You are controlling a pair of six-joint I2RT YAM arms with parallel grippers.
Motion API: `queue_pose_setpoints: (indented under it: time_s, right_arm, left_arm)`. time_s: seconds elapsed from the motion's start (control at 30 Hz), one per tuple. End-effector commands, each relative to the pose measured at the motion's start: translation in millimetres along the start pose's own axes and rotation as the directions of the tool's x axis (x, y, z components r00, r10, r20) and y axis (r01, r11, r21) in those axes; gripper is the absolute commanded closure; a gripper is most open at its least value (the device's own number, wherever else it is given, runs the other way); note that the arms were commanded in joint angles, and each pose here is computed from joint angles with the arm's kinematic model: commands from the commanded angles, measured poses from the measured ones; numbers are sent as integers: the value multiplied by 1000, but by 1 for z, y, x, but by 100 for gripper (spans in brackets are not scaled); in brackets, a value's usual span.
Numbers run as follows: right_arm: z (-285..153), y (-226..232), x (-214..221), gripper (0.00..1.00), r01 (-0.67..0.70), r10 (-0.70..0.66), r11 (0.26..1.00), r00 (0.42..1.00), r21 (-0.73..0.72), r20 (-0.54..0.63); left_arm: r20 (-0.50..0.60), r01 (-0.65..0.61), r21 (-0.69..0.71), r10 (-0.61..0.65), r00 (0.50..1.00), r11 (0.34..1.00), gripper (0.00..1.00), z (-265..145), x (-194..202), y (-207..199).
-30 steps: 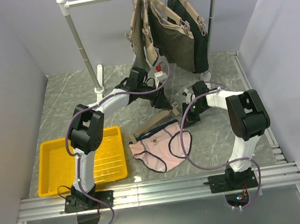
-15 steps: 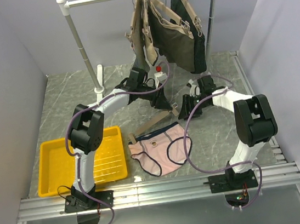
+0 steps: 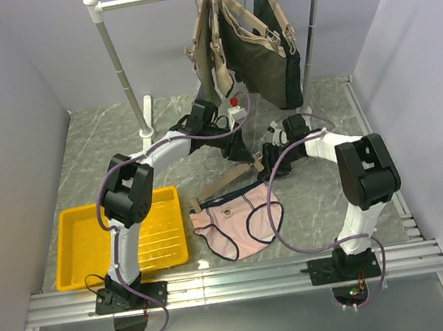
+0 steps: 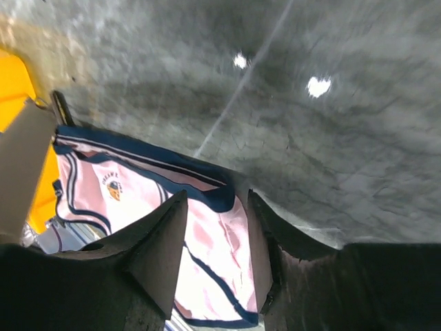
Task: Clip the underwear to the hanger
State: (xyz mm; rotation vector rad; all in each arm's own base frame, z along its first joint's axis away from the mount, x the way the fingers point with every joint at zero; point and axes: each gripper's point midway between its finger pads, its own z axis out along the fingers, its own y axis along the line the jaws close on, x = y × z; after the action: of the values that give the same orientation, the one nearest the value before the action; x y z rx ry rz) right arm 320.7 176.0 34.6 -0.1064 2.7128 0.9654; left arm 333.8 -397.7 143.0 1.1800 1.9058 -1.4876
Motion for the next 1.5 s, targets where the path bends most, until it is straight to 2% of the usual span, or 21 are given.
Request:
queue_pose_setpoints:
  time_s: [0.0, 0.13, 0.2, 0.3, 0.33, 0.47, 0.5, 0.63, 0.93, 1.07, 1.1, 1.17, 1.2, 1.23, 1.3, 1.47]
  right_arm:
    - [9, 0, 9, 53, -12, 11, 1000, 1000, -18, -17]
    - [15, -2, 12, 57, -3, 2, 999, 1000, -33, -29]
    - [18, -2, 13, 62, 4, -6, 999, 999, -48, -32]
    - [18, -1, 13, 77, 23, -25, 997, 999, -68, -25]
    - [18, -1, 11, 86, 36, -38, 996, 999, -77, -17]
    - [9, 7, 9, 99, 64, -64, 989, 998, -133, 9]
    - [6, 9, 9, 100, 68, -66, 987, 998, -144, 19]
    - [-10, 21, 4, 100, 125, -110, 972, 991, -202, 81]
    - [-38, 41, 3, 100, 285, -246, 934, 950, -214, 192]
    - [-33, 34, 6, 100, 281, -251, 940, 954, -196, 163]
    - [-32, 30, 8, 92, 270, -246, 946, 958, -178, 148]
    - [-35, 28, 6, 83, 274, -248, 948, 955, -165, 160]
    - [-39, 28, 1, 71, 291, -257, 942, 947, -169, 193]
    - [-46, 31, 2, 66, 308, -268, 936, 938, -173, 221]
    - [-55, 34, 4, 62, 352, -304, 918, 920, -184, 248]
    - [-77, 51, 6, 62, 512, -440, 833, 842, -208, 313]
  left_arm:
    - [10, -16, 16, 16, 1000, 1000, 100, -2, -8, -1]
    - [16, -41, 49, 41, 999, 998, 100, -5, -5, -2]
    - [23, -35, 75, 33, 999, 997, 100, -7, -6, -4]
    - [22, 6, 127, -9, 1000, 992, 100, -9, -6, -10]
    - [26, 8, 141, -12, 1000, 990, 100, -10, -7, -12]
    - [27, 36, 202, -42, 999, 979, 100, -14, -7, -21]
    - [25, 54, 205, -60, 998, 977, 100, -14, -7, -21]
    - [30, 75, 203, -82, 996, 976, 100, -16, -7, -18]
    - [21, 109, 204, -115, 993, 973, 100, -18, -1, -13]
    - [11, 111, 180, -115, 993, 977, 100, -18, 4, -7]
    - [13, 96, 170, -100, 995, 981, 100, -18, 4, -7]
    - [10, 100, 156, -103, 995, 983, 100, -18, 7, -5]
    - [10, 97, 150, -100, 995, 984, 100, -18, 7, -5]
    - [8, 98, 147, -101, 995, 984, 100, -17, 8, -4]
    - [8, 97, 135, -99, 995, 986, 100, -17, 10, -3]
    - [1, 67, 118, -67, 998, 991, 100, -14, 12, -4]
